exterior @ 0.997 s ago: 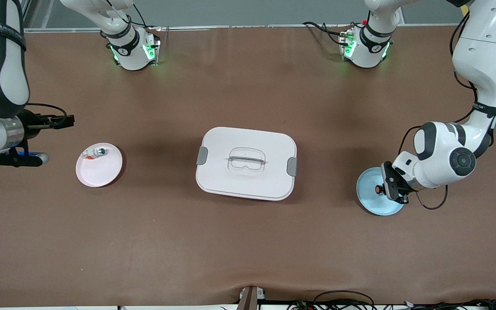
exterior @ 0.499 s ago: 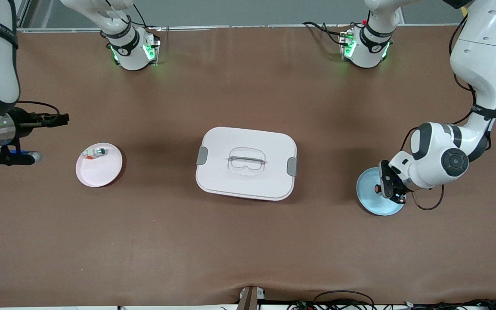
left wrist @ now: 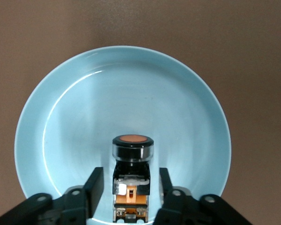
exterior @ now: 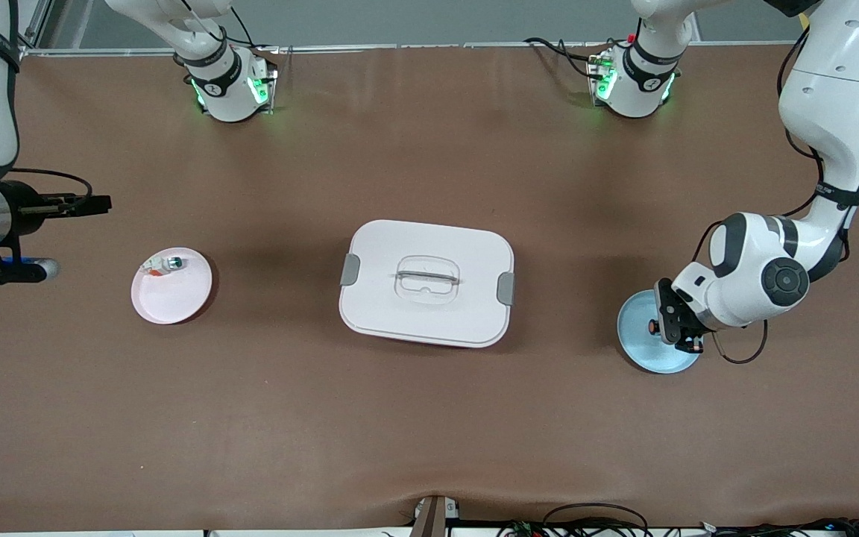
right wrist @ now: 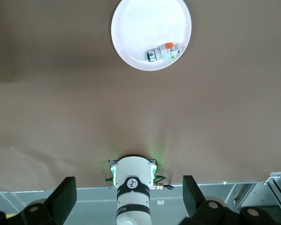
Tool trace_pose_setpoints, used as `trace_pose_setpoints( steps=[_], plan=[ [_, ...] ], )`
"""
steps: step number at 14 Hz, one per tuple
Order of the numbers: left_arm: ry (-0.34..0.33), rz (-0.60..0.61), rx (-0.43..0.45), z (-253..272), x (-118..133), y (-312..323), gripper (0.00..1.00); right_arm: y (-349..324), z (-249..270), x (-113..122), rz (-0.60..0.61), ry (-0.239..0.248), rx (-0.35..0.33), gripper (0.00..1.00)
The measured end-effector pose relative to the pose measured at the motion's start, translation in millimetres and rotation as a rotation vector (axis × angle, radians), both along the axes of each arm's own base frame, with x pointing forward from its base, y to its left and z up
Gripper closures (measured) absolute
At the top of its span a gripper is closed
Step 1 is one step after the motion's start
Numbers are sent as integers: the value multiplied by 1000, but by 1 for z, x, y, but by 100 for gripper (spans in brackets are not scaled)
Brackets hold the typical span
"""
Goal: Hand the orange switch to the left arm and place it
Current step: 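Lower the switch onto the blue plate and open the left gripper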
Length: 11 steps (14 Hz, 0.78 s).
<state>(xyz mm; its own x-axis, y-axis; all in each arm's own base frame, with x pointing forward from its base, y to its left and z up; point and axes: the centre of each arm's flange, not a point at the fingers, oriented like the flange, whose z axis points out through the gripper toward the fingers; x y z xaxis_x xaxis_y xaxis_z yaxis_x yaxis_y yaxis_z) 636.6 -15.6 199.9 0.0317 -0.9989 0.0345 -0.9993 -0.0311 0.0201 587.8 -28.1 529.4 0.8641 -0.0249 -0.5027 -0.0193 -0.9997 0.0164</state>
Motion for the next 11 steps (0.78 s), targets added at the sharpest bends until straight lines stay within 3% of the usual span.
trace_pose_setpoints(
  steps=[4, 11],
  plan=[
    [-28, 182, -19, 26, 11, 0, 0, -15, 24, 0, -25, -46, -8, 0],
    [45, 691, -17, 142, 14, -78, 0, -2, 27, -4, -8, -26, -42, 0]
  ],
)
